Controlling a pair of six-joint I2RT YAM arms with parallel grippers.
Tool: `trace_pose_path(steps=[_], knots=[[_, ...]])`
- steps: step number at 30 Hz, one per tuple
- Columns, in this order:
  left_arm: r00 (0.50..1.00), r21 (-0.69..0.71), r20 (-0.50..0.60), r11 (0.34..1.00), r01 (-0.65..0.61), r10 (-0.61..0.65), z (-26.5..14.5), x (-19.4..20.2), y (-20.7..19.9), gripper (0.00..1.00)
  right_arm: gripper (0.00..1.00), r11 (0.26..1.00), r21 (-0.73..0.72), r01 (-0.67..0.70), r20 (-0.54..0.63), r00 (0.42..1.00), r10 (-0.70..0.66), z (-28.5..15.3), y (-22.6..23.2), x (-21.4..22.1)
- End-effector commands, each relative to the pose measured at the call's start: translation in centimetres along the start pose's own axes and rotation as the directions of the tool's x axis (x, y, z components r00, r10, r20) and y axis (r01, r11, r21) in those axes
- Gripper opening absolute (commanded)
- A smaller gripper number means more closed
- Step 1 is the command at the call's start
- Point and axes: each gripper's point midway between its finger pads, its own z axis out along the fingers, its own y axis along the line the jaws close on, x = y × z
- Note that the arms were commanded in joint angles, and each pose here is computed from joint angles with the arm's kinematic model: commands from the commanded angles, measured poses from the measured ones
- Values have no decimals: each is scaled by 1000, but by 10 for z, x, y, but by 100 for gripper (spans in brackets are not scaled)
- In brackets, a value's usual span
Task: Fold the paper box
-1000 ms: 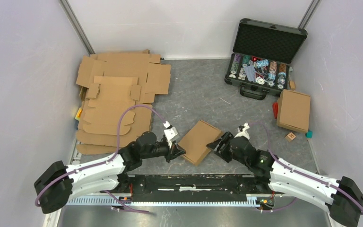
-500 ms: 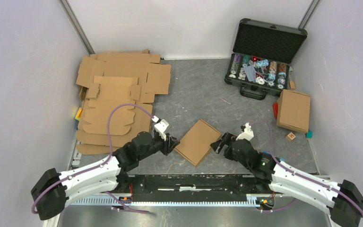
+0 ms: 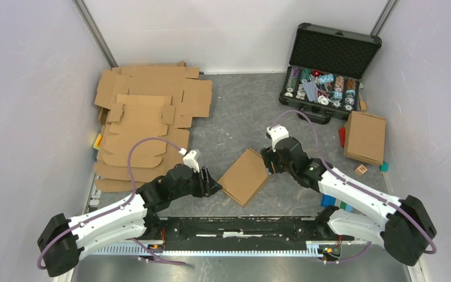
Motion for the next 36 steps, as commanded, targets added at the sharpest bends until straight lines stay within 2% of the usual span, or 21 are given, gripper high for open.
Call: trace_pose_path(steps=[1, 3, 8, 15, 20, 25, 27, 31, 33, 36], knots=[[980, 38, -69, 981, 188, -185, -1, 16, -14, 56, 71, 983, -109, 147, -11, 989, -149, 14, 5, 1], [975, 52, -70, 975, 214, -210, 2, 18, -17, 56, 66, 983, -134, 124, 2, 992, -125, 19, 5, 2], [965, 68, -76, 964, 257, -252, 11, 25, -21, 63, 65, 970, -241, 34, 12, 999, -33, 27, 15, 7], [956, 70, -95, 956, 284, -277, 28, 33, -22, 68, 76, 932, -337, -134, -28, 991, 132, 34, 29, 32], [953, 65, -79, 953, 296, -291, 33, 33, -19, 71, 68, 867, -459, -196, -63, 980, 188, 23, 52, 51], [953, 69, -66, 951, 301, -297, 35, 29, -15, 74, 65, 796, -570, -205, -48, 975, 216, -1, 68, 58], [951, 58, -62, 950, 307, -303, 35, 27, -9, 71, 64, 771, -609, -188, -45, 978, 203, -11, 74, 61], [948, 31, -75, 950, 312, -309, 34, 28, 1, 67, 63, 811, -568, -140, 1, 985, 170, -17, 63, 53], [950, 24, -69, 951, 308, -306, 34, 25, 3, 61, 59, 823, -554, -128, 21, 986, 168, -20, 60, 47], [961, -29, -66, 963, 268, -269, 34, 22, 10, 57, 52, 784, -609, -122, 23, 985, 171, -29, 69, 41]])
